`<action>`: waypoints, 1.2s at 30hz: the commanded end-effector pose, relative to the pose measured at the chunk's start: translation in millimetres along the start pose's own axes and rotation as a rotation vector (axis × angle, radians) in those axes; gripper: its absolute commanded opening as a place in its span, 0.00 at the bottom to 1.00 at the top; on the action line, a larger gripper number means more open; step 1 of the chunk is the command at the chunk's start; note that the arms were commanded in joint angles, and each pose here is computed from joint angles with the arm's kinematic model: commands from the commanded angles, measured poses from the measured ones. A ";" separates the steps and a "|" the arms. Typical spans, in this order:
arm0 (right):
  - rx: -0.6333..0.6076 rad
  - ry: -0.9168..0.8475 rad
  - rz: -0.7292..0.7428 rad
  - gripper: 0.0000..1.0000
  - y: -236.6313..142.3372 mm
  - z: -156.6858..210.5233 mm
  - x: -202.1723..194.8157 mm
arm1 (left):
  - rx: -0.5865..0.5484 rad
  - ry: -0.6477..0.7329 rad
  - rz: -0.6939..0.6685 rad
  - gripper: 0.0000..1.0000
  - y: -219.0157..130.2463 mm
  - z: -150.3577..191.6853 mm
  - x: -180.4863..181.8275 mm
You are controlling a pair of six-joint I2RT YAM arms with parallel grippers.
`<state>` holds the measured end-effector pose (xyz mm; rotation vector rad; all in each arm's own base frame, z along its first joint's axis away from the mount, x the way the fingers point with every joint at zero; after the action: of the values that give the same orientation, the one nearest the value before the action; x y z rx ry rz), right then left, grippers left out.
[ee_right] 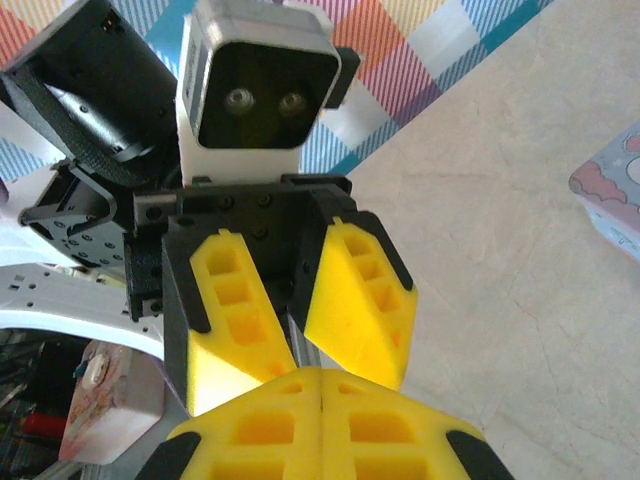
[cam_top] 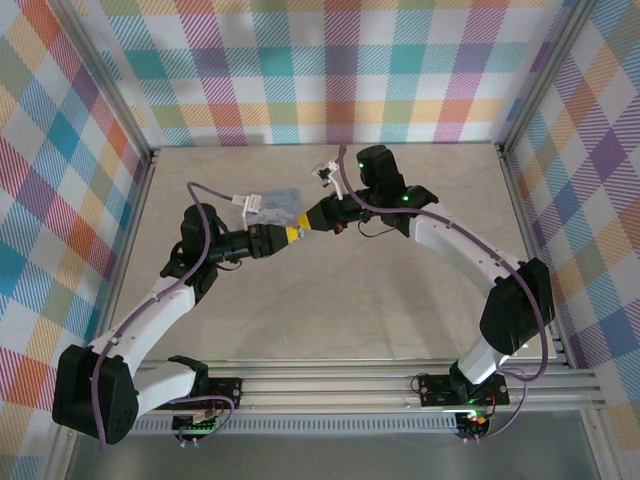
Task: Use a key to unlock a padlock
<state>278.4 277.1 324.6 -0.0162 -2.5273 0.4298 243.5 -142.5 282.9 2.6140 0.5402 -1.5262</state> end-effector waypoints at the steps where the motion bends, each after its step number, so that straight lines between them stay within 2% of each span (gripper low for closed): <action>1: 0.017 -0.023 -0.065 0.00 -3.1 -2.7 4.3 | -0.043 0.085 0.072 0.39 -5.6 -15.9 -24.5; 6: 0.024 -0.020 -0.086 0.00 -2.2 -2.4 4.4 | -0.046 0.085 0.101 0.35 -4.4 -19.6 -28.1; 36: -0.006 -0.022 -0.065 0.00 -3.0 -6.9 4.4 | 0.024 0.062 0.085 0.30 3.4 -7.2 -19.9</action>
<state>277.9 275.9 323.3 0.0498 -2.4999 0.4331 243.0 -146.8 298.4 2.6303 0.4485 -1.4682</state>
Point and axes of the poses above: each hand's point on the last joint's axis, 136 mm out from that joint toward the fingers, its own y axis out along the fingers, its own x axis along the line the jaws close on, z = x × y, the point moved 9 cm from there along -y, back along the fingers, and after that the axes turned 7 degrees about -y, right-handed, at the moved point
